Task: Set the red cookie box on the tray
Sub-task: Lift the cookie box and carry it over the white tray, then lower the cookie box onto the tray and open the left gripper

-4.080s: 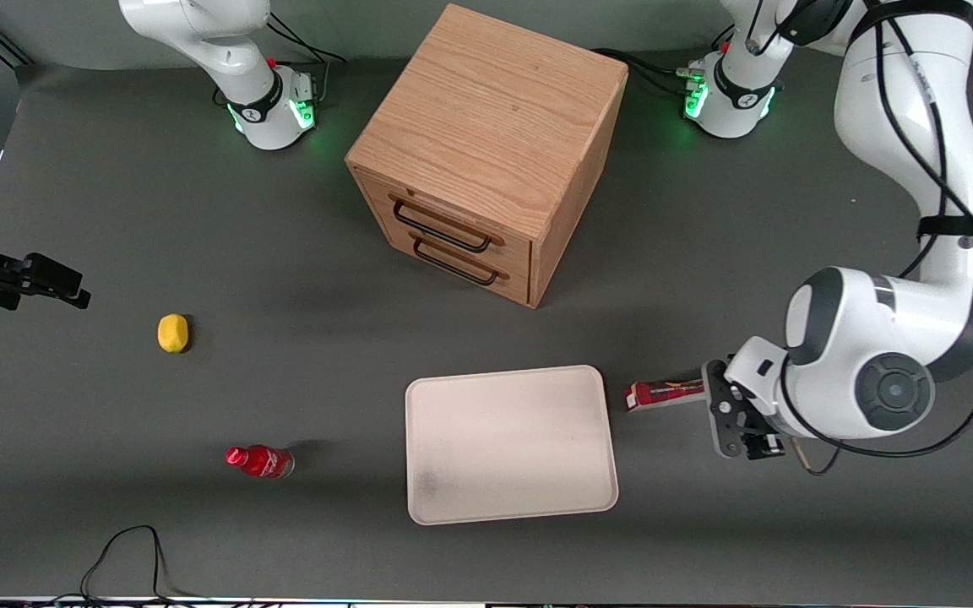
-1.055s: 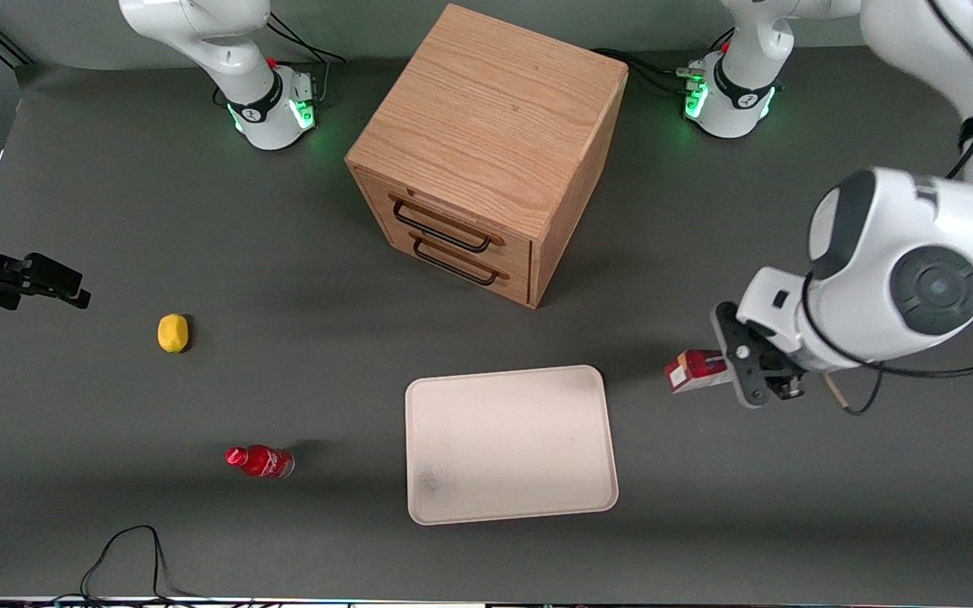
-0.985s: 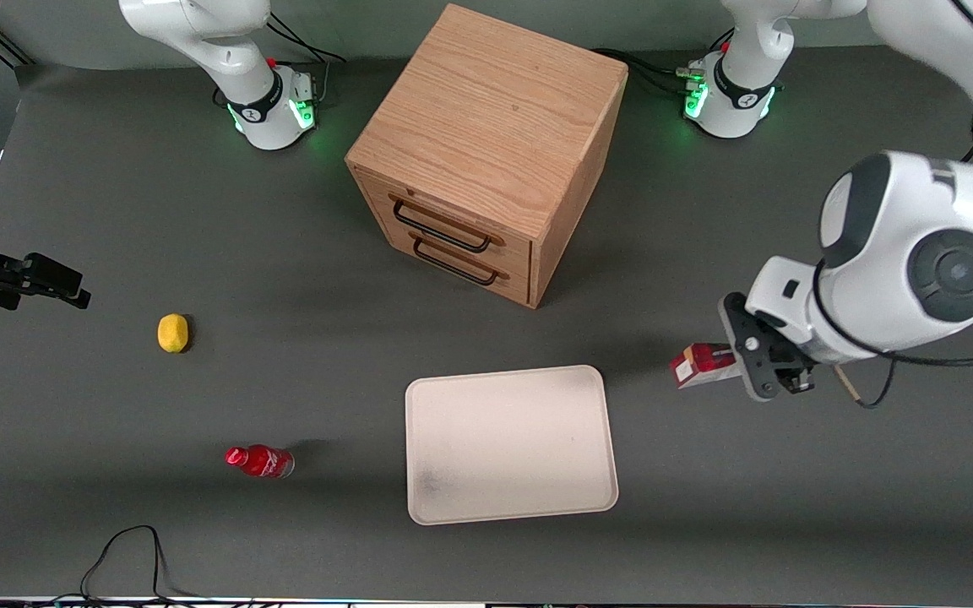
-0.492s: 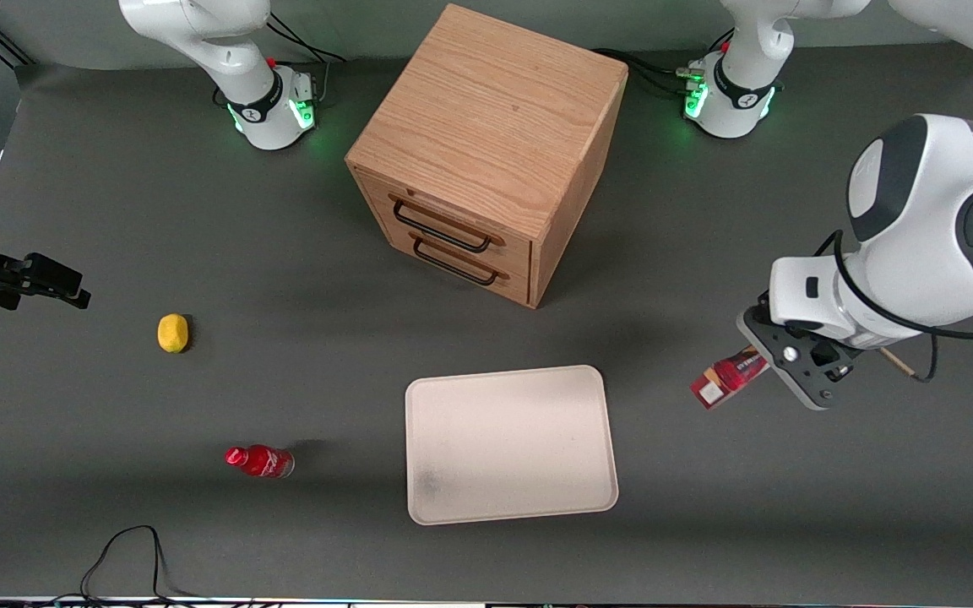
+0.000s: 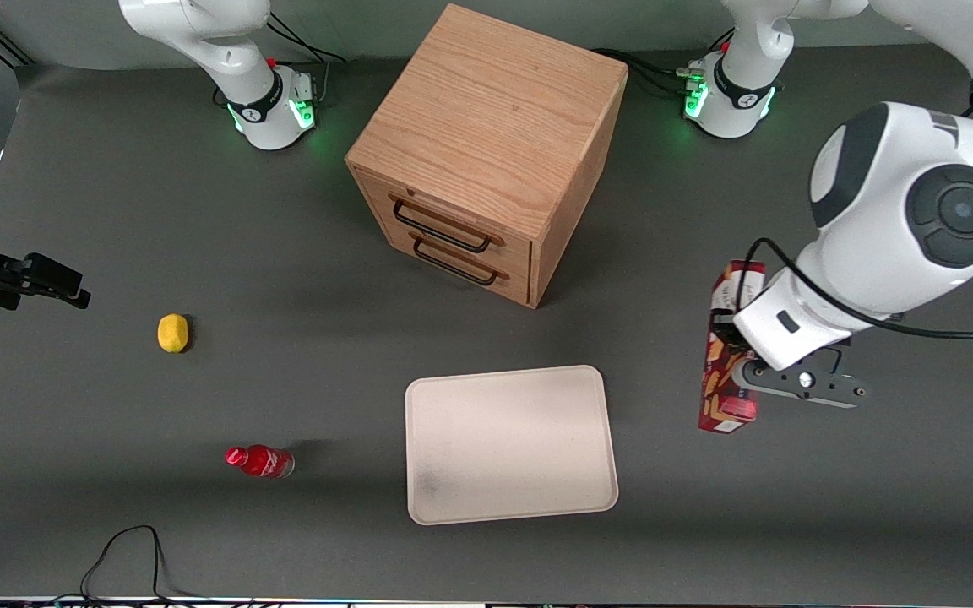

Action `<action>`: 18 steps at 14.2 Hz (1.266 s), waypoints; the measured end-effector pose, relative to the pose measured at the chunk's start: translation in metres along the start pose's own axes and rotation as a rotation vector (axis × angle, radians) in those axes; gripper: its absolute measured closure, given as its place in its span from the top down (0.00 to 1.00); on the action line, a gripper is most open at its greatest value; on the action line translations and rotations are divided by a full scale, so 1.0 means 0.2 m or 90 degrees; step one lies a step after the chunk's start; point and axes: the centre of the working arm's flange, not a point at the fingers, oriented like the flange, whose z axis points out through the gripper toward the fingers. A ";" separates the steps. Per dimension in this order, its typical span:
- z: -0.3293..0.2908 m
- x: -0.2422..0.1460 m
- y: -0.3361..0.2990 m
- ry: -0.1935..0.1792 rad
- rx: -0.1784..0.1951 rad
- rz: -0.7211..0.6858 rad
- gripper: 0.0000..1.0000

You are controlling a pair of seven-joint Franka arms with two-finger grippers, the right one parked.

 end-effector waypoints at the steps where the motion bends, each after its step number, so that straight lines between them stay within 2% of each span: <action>1: 0.02 0.02 0.06 0.004 -0.008 -0.026 0.04; 4: 0.19 0.17 0.25 0.024 -0.036 -0.060 0.04; 7: 0.49 0.34 0.33 0.060 -0.069 -0.080 0.04; 9: 0.68 0.39 0.37 0.062 -0.077 -0.090 0.04; 13: 1.12 0.42 0.49 0.066 -0.063 -0.088 0.04; 16: 1.37 0.40 0.54 0.062 -0.029 -0.075 0.04; 18: 1.43 0.40 0.55 0.059 -0.022 -0.074 0.04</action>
